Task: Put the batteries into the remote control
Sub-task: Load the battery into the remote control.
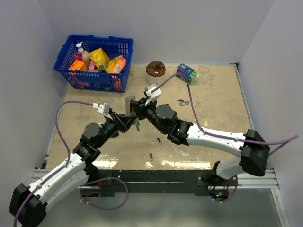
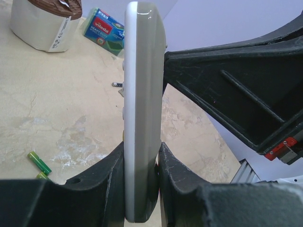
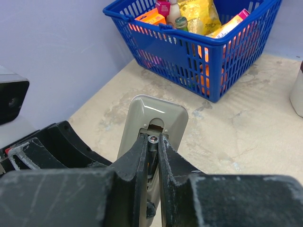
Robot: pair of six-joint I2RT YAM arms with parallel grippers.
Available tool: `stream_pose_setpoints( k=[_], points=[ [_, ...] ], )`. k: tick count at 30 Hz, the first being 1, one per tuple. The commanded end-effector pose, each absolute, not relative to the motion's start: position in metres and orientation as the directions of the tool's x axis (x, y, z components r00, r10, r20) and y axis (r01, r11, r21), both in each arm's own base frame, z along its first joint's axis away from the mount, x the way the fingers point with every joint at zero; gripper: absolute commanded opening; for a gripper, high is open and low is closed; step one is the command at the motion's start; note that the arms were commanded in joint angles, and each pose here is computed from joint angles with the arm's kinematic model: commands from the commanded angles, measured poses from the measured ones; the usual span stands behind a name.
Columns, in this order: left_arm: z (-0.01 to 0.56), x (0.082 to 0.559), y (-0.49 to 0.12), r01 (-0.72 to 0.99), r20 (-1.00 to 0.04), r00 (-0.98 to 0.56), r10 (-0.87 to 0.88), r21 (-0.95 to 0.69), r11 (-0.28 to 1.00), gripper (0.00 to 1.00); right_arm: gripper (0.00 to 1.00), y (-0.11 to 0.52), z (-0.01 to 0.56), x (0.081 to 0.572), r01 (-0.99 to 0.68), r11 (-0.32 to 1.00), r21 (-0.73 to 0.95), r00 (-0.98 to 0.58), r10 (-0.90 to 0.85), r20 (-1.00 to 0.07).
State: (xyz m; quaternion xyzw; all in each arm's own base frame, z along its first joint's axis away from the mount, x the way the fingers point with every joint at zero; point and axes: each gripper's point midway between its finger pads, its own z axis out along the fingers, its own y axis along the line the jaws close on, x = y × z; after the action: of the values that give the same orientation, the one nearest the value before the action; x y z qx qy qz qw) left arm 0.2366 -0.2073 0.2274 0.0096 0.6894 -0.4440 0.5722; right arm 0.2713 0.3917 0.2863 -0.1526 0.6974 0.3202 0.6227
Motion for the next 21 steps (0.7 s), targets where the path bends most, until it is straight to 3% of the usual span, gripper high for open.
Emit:
stream_pose_setpoints(
  k=[1,11,21],
  points=[
    [0.2971,0.2318,-0.2073,0.635,-0.754,-0.220,-0.618,-0.592,0.497,0.00,0.10,0.3776,0.2716,0.2768,-0.578,0.788,0.210,-0.160,0.143,-0.977],
    [0.2951,0.2333,-0.2065,0.613,-0.735,-0.240,-0.635,-0.622,0.488,0.00,0.11,0.3750,0.2715,0.2758,-0.589,0.784,0.197,-0.137,0.144,-0.980],
    [0.2955,0.2302,-0.2083,0.635,-0.748,-0.233,-0.622,-0.601,0.485,0.00,0.24,0.3760,0.2712,0.2770,-0.583,0.790,0.189,-0.139,0.131,-0.981]
  ],
)
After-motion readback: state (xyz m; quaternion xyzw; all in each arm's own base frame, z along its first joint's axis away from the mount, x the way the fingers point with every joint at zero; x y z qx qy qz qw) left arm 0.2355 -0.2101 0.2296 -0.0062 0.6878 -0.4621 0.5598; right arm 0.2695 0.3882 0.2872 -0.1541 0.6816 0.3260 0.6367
